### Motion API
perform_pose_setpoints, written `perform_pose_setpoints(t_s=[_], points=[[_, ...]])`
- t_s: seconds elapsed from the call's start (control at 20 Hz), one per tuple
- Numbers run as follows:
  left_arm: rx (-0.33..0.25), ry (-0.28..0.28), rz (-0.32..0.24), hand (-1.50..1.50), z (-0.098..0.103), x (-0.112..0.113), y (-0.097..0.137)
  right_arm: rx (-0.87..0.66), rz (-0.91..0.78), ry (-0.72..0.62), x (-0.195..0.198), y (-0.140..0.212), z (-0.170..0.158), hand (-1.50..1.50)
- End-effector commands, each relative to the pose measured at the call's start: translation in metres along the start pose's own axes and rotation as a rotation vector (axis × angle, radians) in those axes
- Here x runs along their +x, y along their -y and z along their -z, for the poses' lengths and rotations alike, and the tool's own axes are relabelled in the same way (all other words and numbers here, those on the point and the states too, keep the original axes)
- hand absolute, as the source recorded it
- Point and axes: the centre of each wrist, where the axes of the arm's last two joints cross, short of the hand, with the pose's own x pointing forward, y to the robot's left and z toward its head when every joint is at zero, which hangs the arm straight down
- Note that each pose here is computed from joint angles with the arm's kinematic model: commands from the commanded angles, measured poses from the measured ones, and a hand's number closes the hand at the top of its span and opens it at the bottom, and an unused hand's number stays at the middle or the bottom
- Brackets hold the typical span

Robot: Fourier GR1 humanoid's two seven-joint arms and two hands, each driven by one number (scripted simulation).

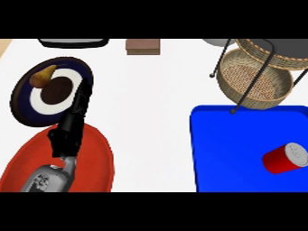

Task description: Pick the can from the tray and place it in the tiered basket

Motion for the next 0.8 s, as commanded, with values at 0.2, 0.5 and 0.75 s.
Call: perform_pose_setpoints(t_s=[0.2,0.5,0.75], points=[[-0.01,-0.001,0.003,0.0,-0.007,-0.004,-0.005,0.067,0.054,0.017,-0.027,-0.028,0.011,-1.5],[0.002,0.007,0.005,0.0,0.014,0.001,-0.027,0.129,0.058,0.035,-0.023,-0.055,0.032,-1.5],[-0.001,0.005,0.014,0.0,0.008,-0.001,0.0,0.098,0.083,0.081,-0.056,-0.047,0.019,-1.5]])
